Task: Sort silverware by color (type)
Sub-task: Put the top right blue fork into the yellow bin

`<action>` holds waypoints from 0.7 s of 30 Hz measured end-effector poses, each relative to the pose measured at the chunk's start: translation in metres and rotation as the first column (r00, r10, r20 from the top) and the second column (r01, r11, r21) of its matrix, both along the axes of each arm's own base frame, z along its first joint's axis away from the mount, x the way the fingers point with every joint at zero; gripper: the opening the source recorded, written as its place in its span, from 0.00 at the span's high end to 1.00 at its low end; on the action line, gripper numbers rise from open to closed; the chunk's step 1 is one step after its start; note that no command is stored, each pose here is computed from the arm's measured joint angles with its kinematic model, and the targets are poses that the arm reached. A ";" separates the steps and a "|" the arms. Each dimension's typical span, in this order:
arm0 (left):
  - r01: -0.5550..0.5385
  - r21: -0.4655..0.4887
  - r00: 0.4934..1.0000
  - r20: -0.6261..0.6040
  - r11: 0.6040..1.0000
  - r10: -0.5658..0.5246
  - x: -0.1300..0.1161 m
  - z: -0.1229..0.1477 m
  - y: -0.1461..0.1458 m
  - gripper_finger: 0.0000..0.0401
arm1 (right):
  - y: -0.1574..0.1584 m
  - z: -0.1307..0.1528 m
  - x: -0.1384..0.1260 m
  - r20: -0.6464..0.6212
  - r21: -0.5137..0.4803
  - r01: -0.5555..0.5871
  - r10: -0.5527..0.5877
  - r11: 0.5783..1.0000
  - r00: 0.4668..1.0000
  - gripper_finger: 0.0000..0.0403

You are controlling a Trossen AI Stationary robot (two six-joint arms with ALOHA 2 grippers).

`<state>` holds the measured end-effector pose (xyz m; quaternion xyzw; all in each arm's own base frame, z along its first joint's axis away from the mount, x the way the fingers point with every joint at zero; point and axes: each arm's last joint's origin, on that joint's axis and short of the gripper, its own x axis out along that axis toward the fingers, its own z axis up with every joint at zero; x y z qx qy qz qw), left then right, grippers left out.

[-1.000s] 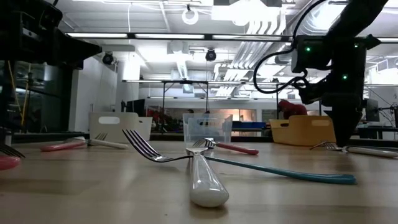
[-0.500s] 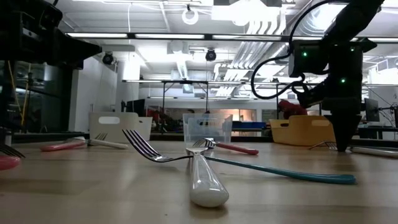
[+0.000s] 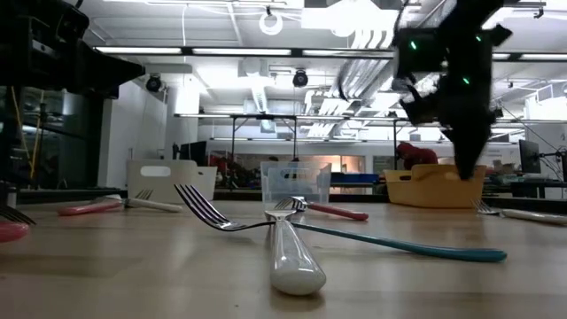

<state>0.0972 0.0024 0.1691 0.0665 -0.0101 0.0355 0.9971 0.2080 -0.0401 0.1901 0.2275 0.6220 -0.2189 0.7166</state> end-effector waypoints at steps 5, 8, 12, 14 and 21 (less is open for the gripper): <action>0.000 0.000 1.000 0.000 1.000 0.000 0.000 0.000 0.000 0.99 | -0.011 0.040 0.017 0.110 -0.013 0.075 -0.074 0.997 0.991 0.98; 0.000 0.000 1.000 0.000 1.000 0.000 0.000 0.000 0.000 0.99 | -0.028 0.064 0.019 0.146 -0.071 0.168 -0.156 0.983 0.977 0.97; 0.000 0.000 1.000 0.000 1.000 0.000 0.000 0.000 0.000 0.99 | -0.062 0.088 0.014 0.205 -0.133 0.274 -0.244 0.953 0.948 0.97; 0.000 0.000 1.000 0.000 1.000 0.000 0.000 0.000 0.000 0.99 | -0.082 0.093 0.007 0.208 -0.157 0.304 -0.270 0.940 0.940 0.97; 0.000 0.000 1.000 0.000 1.000 0.000 0.000 0.000 0.000 0.99 | -0.150 0.072 -0.022 0.097 -0.206 0.320 -0.306 0.925 0.947 0.97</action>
